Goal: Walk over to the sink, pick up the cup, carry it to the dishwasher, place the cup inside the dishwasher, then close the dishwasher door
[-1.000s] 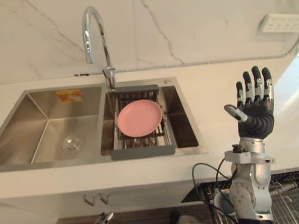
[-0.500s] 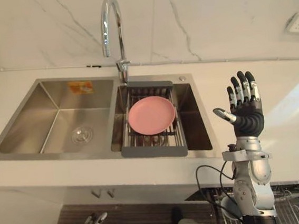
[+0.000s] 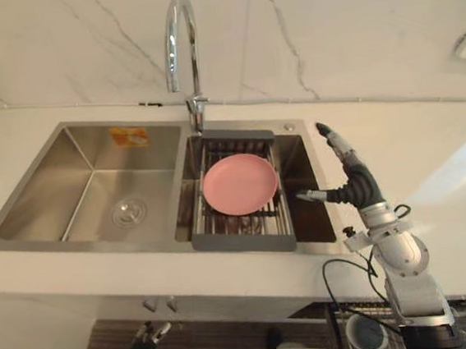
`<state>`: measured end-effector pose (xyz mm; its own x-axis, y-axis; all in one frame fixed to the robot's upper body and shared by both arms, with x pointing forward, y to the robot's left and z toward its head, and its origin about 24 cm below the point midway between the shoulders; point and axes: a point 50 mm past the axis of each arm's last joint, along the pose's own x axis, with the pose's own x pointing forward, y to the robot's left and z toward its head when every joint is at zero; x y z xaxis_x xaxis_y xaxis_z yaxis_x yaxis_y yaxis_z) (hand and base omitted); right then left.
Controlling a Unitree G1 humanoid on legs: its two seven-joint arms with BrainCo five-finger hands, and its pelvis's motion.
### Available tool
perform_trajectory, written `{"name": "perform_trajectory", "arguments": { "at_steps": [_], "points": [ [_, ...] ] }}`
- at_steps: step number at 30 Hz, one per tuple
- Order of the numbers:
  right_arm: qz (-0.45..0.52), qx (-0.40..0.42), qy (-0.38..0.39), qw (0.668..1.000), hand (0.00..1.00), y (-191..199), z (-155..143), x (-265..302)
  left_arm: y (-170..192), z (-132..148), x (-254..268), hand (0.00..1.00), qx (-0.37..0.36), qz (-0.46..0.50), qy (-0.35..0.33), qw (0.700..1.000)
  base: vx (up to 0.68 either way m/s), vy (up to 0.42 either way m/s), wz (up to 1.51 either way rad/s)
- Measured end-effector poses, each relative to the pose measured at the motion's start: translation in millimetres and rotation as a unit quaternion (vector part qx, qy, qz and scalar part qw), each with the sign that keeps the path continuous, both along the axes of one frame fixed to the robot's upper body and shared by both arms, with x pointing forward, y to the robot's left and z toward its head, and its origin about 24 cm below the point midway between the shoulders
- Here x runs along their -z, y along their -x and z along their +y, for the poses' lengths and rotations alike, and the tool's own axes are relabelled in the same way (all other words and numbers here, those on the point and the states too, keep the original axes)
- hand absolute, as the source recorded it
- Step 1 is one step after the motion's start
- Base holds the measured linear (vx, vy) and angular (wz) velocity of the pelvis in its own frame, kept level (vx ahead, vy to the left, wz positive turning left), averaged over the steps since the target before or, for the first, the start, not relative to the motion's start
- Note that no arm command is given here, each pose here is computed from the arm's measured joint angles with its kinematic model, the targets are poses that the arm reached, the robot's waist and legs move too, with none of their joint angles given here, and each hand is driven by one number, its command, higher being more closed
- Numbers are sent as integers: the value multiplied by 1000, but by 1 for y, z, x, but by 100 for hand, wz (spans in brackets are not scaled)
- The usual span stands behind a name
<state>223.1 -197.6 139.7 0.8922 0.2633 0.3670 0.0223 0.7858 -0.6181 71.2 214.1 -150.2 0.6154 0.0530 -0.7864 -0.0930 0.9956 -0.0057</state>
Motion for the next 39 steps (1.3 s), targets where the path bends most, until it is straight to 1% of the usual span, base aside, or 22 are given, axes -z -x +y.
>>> {"name": "perform_trajectory", "arguments": {
  "at_steps": [4, 8, 10, 14, 16, 20, 27, 31, 39],
  "points": [
    [-27, -16, 127, 991, 0, -1, 6, -19, 6, 1, 2, 0, 10, 15, 2, 1000, -86, -28, -2],
    [-36, -30, 202, 978, 0, -7, 17, -24, 7, 2, 2, 0, 11, 23, 1, 1000, -13, -6, 0],
    [-47, -32, 253, 966, 0, -11, 25, -25, 8, 3, 3, 0, 13, 30, 0, 999, 0, 0, 0],
    [-70, -41, 303, 950, 0, -15, 39, -27, 8, 3, 3, 0, 18, 32, -1, 999, 0, 0, 0],
    [-74, -47, 340, 936, 0, -18, 44, -24, 6, 5, 2, 0, 19, 32, -2, 999, 0, 0, 0],
    [-56, -64, 381, 921, 0, -22, 52, -9, 6, 8, 2, 0, 22, 34, -6, 999, -17, 7, 5],
    [-10, -76, 425, 902, 0, -28, 57, 18, 7, 9, 2, 0, 25, 38, -8, 999, -49, -13, 7],
    [30, -67, 447, 891, 0, -33, 53, 34, 6, 9, 2, 0, 26, 41, -5, 999, -45, -9, 3],
    [68, -39, 479, 874, 0, -43, 43, 53, 7, 8, 3, 0, 27, 47, -1, 999, -11, -1, 5]
  ]
}}
